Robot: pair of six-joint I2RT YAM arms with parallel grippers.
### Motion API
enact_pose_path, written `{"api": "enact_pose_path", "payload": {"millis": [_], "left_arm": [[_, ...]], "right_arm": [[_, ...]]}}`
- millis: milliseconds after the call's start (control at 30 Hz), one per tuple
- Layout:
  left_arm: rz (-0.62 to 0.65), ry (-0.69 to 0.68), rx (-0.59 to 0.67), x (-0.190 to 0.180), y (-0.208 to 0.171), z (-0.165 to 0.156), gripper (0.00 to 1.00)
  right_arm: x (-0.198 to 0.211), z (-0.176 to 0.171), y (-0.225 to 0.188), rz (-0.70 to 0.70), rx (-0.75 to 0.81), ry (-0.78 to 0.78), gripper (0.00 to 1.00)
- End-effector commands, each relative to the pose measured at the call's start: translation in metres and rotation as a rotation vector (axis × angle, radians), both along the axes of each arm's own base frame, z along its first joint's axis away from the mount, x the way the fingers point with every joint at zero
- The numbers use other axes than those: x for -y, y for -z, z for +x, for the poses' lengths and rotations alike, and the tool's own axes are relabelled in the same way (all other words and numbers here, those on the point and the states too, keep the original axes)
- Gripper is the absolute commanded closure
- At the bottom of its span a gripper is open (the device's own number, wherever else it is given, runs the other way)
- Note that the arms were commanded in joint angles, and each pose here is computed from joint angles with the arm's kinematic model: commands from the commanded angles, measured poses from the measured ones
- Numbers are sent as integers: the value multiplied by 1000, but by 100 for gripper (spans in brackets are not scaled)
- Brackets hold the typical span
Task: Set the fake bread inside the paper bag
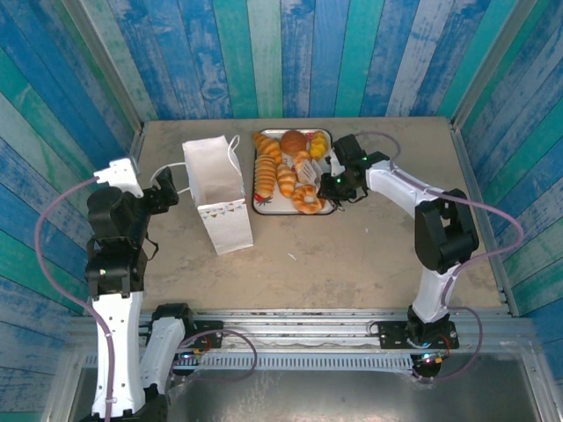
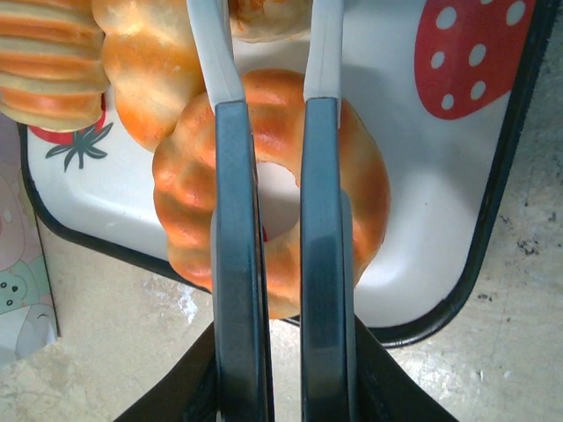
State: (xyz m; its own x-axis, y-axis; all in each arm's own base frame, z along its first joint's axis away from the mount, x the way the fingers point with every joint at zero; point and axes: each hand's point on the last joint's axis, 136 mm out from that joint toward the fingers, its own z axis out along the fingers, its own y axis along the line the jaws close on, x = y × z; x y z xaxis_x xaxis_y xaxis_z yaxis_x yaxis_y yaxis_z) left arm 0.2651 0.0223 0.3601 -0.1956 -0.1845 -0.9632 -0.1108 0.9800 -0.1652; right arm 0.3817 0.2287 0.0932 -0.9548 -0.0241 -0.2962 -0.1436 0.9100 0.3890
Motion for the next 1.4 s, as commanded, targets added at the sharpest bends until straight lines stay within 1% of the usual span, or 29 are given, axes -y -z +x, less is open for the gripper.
{"api": "enact_pose_path", "payload": {"millis": [0, 133, 200, 300, 433, 533, 633, 700, 800, 933, 1100, 1200, 1233, 1367], "left_arm": [[-23, 3, 57, 1, -23, -2, 6], [-40, 15, 55, 4, -31, -4, 5], [-48, 14, 16, 5, -32, -4, 3], [-43, 45, -80, 9, -23, 3, 2], [-46, 88, -200, 14, -7, 14, 0], [-47, 131, -306, 20, 4, 22, 1], [-44, 156, -357, 22, 7, 28, 2], [-37, 197, -385, 28, 12, 32, 2], [-40, 244, -441, 33, 22, 41, 4], [-40, 226, -458, 29, 24, 53, 8], [5, 152, -456, 13, 23, 68, 9], [12, 163, -440, 13, 15, 80, 8], [3, 171, -465, 14, 22, 91, 8], [-11, 195, -469, 16, 26, 112, 11]], "right_arm": [[0, 3, -30, 35, 80, 10, 87], [4, 2, -45, 35, 118, 22, 90], [6, 1, -53, 39, 139, 27, 91], [10, -2, -71, 51, 179, 38, 92], [14, -10, -108, 81, 261, 52, 92], [16, -17, -137, 105, 325, 52, 92], [16, -25, -168, 127, 388, 45, 92], [16, -31, -188, 137, 429, 38, 92], [11, -43, -228, 163, 508, 18, 92], [-1, -63, -276, 178, 620, -22, 92], [-26, -91, -314, 232, 707, -83, 92], [-44, -106, -324, 268, 717, -130, 93], [-50, -110, -325, 278, 714, -143, 93], [-76, -128, -325, 318, 696, -198, 93]]}}
